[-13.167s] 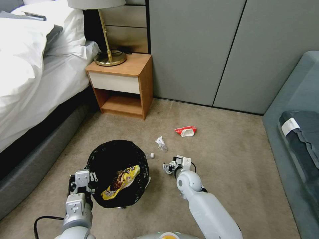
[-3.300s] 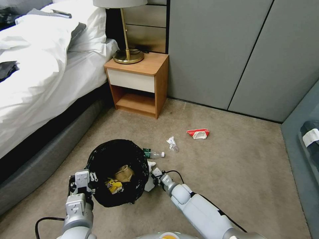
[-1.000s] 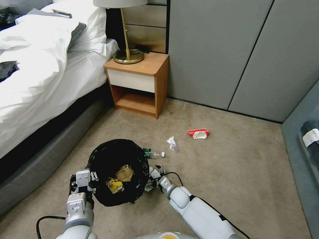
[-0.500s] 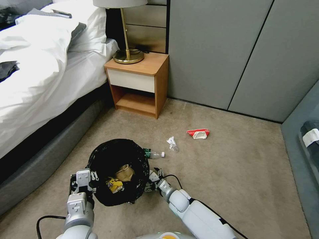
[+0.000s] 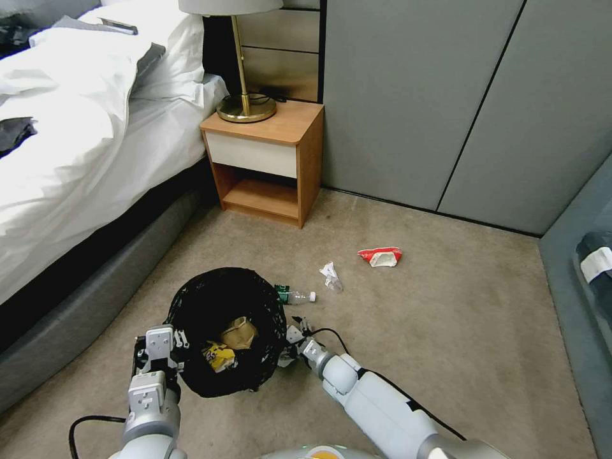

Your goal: Pick up the trash bin, then pick up the garbage from the floor and place it into the trash bin.

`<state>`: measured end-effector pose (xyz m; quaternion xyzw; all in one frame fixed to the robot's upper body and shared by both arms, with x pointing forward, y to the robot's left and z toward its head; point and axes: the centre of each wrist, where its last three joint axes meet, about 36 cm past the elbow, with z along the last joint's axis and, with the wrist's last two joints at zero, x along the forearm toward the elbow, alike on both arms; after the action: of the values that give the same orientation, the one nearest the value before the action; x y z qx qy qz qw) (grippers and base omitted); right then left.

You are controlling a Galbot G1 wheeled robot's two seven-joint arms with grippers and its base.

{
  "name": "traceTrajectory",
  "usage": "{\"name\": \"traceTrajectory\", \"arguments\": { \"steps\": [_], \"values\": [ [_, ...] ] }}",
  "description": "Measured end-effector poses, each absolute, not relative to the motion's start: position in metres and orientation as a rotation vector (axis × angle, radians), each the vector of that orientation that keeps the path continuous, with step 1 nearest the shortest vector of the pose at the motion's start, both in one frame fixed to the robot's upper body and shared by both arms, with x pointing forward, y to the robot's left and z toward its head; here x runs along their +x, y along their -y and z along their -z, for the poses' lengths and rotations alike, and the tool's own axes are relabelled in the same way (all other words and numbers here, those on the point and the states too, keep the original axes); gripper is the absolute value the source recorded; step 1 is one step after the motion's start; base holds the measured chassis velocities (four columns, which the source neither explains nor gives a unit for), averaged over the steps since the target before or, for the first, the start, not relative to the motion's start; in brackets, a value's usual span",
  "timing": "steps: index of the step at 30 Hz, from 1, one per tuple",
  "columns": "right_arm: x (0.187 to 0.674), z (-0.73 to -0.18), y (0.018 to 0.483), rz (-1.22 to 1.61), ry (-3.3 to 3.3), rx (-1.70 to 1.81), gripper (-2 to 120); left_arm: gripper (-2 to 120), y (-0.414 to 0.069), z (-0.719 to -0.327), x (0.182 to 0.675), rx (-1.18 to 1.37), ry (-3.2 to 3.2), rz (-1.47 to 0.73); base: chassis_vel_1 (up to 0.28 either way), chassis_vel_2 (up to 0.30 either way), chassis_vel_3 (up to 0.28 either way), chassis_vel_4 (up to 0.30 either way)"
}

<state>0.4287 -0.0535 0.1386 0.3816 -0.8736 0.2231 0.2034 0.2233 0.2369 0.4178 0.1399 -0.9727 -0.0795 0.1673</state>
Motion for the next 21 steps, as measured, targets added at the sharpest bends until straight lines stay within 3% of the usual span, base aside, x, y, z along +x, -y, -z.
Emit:
{"name": "traceTrajectory", "arguments": {
  "steps": [4,7,13,16,17,21],
  "values": [
    [0.4299,-0.1380,0.0526,-0.624,2.437,1.065,63,1,-0.2368,-0.4182,0.2225,0.399,2.768,0.225,0.000,0.000,0.000,0.000],
    [0.4308,-0.1361,0.0511,-0.626,2.436,1.066,47,1,-0.2369,-0.4181,0.2214,0.400,2.766,0.225,0.000,0.000,0.000,0.000],
    [0.4311,-0.1355,0.0508,-0.624,2.437,1.064,28,1,-0.2373,-0.4191,0.2212,0.401,2.769,0.227,0.000,0.000,0.000,0.000],
    [0.4313,-0.1361,0.0503,-0.621,2.440,1.064,14,1,-0.2373,-0.4195,0.2217,0.402,2.771,0.226,0.000,0.000,0.000,0.000],
    [0.4318,-0.1367,0.0506,-0.618,2.443,1.061,1,1,-0.2371,-0.4197,0.2219,0.402,2.772,0.225,0.000,0.000,0.000,0.000],
    [0.4317,-0.1368,0.0519,-0.615,2.446,1.056,0,1,-0.2371,-0.4198,0.2220,0.402,2.772,0.225,0.000,0.000,0.000,0.000]
  ]
}}
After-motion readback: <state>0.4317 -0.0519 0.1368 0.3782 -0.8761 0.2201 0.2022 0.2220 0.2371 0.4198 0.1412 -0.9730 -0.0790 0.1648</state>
